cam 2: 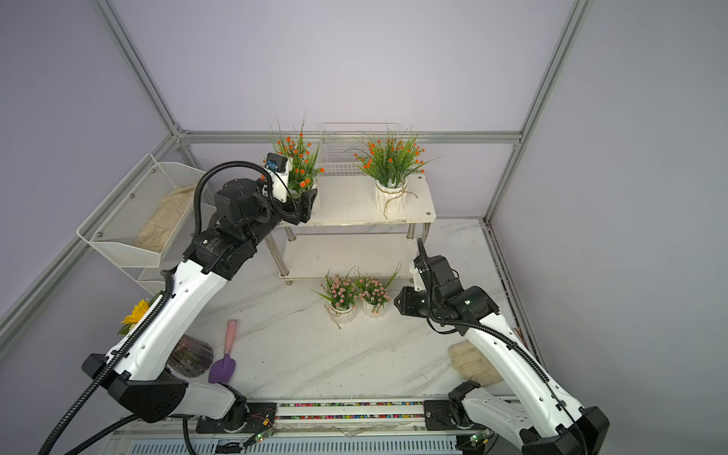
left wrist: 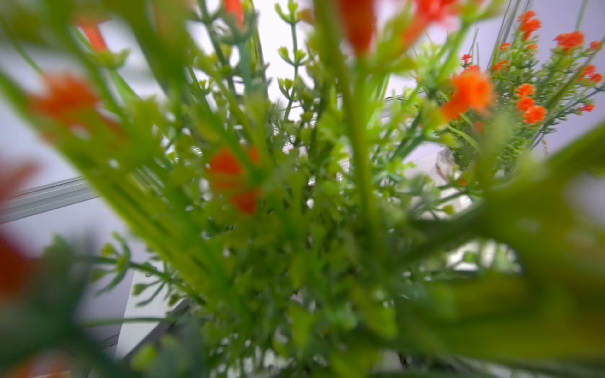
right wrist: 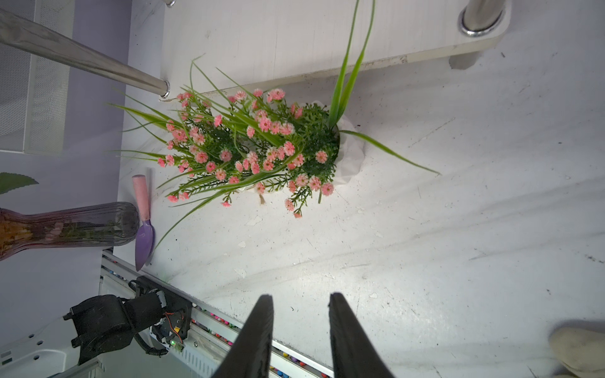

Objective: Place the baby's breath potted plants on the rack by color
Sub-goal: Place the baby's breath potted plant on the rack.

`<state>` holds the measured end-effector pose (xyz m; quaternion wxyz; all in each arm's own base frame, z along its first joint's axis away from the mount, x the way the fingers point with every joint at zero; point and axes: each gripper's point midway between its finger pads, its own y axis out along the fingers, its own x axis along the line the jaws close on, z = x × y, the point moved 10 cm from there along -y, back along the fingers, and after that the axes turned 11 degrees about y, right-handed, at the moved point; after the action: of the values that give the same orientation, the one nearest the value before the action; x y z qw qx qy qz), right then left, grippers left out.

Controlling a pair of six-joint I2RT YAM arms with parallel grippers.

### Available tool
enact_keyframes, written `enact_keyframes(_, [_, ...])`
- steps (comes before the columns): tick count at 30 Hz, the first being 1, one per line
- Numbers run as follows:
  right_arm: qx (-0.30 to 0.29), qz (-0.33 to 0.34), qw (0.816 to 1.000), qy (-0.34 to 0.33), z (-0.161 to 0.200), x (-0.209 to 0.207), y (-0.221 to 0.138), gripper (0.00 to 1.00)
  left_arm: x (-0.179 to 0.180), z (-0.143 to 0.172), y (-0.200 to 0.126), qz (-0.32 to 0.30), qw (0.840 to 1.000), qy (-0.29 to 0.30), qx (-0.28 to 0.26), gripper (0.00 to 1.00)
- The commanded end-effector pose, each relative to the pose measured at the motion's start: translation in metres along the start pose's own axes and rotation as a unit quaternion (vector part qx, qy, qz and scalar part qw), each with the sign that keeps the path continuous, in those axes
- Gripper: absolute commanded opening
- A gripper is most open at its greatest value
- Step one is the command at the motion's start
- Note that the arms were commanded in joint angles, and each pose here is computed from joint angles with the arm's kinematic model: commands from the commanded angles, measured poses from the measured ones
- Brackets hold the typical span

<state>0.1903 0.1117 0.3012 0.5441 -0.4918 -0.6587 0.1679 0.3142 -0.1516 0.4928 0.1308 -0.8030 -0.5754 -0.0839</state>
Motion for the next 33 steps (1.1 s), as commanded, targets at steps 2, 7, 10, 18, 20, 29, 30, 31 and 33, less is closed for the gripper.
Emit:
enact_keyframes(2, [-0.002,-0.007,1.000,0.005,0.002,-0.001,-0.001,0.33,0.024,-0.042,-0.006,-0.013,0.996,-0.027,-0.081,0.10])
enact_keyframes(7, [-0.002,-0.007,1.000,0.008,0.002,-0.002,-0.002,0.32,0.035,-0.038,0.011,-0.007,0.996,-0.038,-0.079,0.10])
enact_keyframes(10, [-0.006,-0.006,1.000,0.009,0.003,-0.002,-0.005,0.32,0.035,-0.036,0.025,0.003,0.996,-0.037,-0.076,0.10])
enact_keyframes(18, [-0.009,-0.004,1.000,0.011,0.005,-0.004,-0.008,0.32,0.035,-0.029,0.045,0.001,0.997,-0.039,-0.063,0.12])
enact_keyframes(20, [-0.009,-0.005,1.000,0.011,0.005,-0.003,-0.009,0.32,0.035,-0.027,0.049,0.002,0.998,-0.040,-0.057,0.12])
enact_keyframes(29, [-0.008,-0.002,1.000,0.010,0.004,-0.004,-0.007,0.33,0.035,-0.023,0.053,0.004,0.998,-0.042,-0.046,0.35])
enact_keyframes(30, [-0.008,-0.001,1.000,0.010,0.004,-0.004,-0.007,0.33,0.034,-0.022,0.053,0.005,0.998,-0.042,-0.045,0.39])
enact_keyframes(31, [-0.008,-0.002,1.000,0.009,0.004,-0.004,-0.007,0.33,0.035,-0.022,0.053,0.005,0.998,-0.042,-0.045,0.47])
enact_keyframes(33, [-0.006,-0.001,1.000,0.009,0.004,-0.004,-0.007,0.33,0.035,-0.022,0.053,0.004,0.998,-0.042,-0.045,0.61])
